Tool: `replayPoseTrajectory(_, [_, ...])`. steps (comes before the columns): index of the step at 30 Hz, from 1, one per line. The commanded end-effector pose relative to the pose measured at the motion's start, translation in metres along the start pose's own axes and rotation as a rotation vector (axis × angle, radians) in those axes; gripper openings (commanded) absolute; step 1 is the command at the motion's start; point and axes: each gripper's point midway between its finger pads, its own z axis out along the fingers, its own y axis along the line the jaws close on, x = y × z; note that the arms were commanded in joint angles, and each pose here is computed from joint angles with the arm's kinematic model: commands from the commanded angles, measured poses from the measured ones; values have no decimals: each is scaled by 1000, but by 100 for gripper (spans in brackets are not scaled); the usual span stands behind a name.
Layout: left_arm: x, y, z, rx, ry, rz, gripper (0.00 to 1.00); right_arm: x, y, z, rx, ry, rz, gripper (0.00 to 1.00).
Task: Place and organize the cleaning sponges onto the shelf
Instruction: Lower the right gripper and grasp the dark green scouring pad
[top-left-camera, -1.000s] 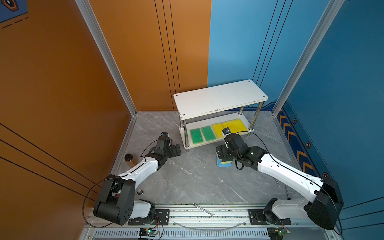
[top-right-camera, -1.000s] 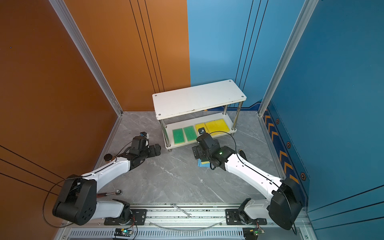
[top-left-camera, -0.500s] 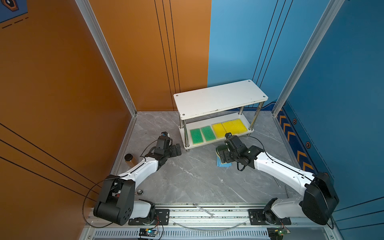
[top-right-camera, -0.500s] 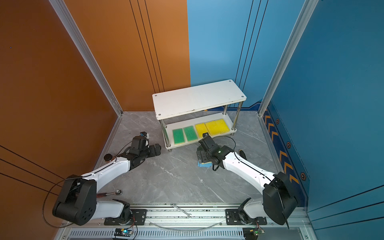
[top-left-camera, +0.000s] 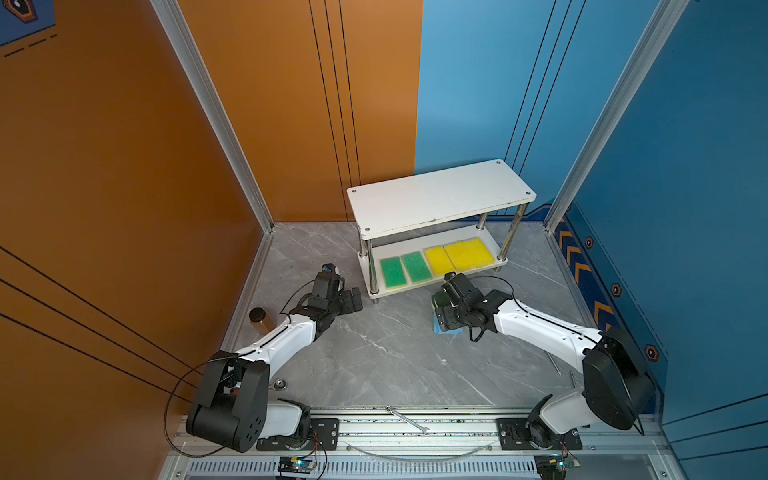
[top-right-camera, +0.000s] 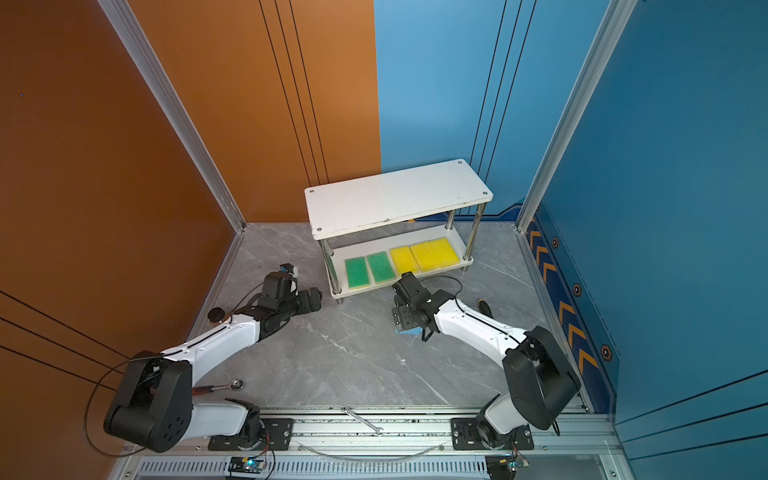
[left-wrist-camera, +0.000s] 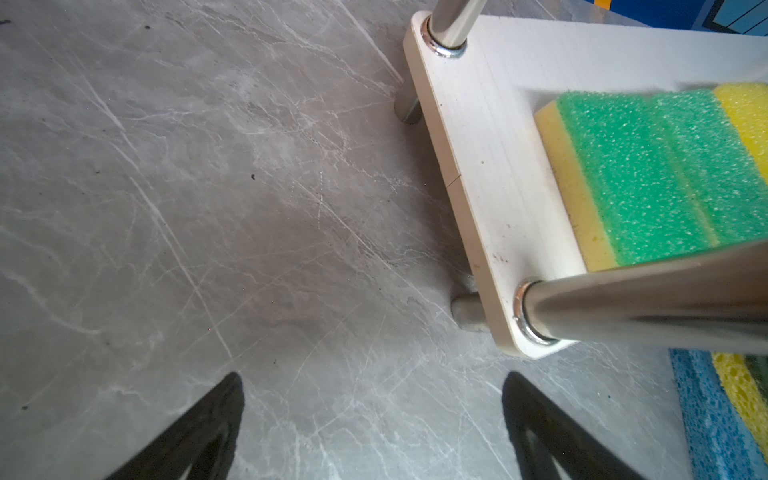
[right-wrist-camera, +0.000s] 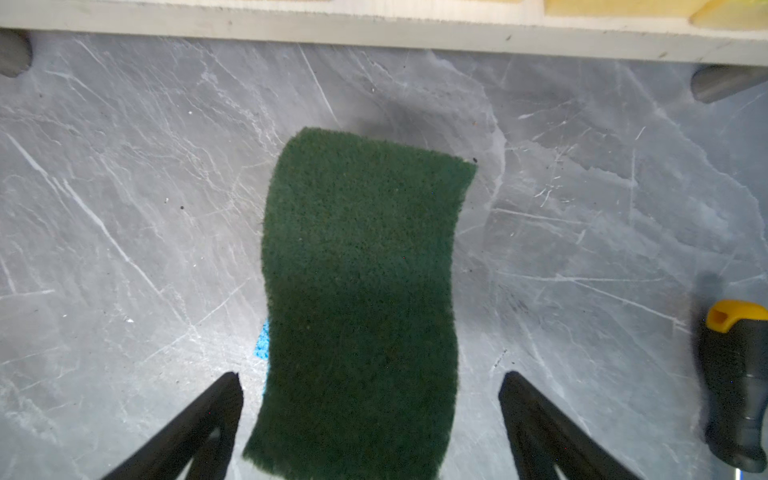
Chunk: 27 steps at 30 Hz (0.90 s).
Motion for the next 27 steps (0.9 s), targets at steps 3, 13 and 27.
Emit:
replayPoseTrajectory(3, [-6, -5, -2, 15, -2, 10, 98, -6, 2, 7, -15, 1, 11, 91])
replayPoseTrajectory(13, [-4, -3, -1, 8, 1, 11, 98, -6, 0, 12, -10, 7, 13, 79])
replayPoseTrajectory(27, [-1, -3, 3, 11, 12, 6, 98, -14, -12, -14, -19, -56, 23, 62])
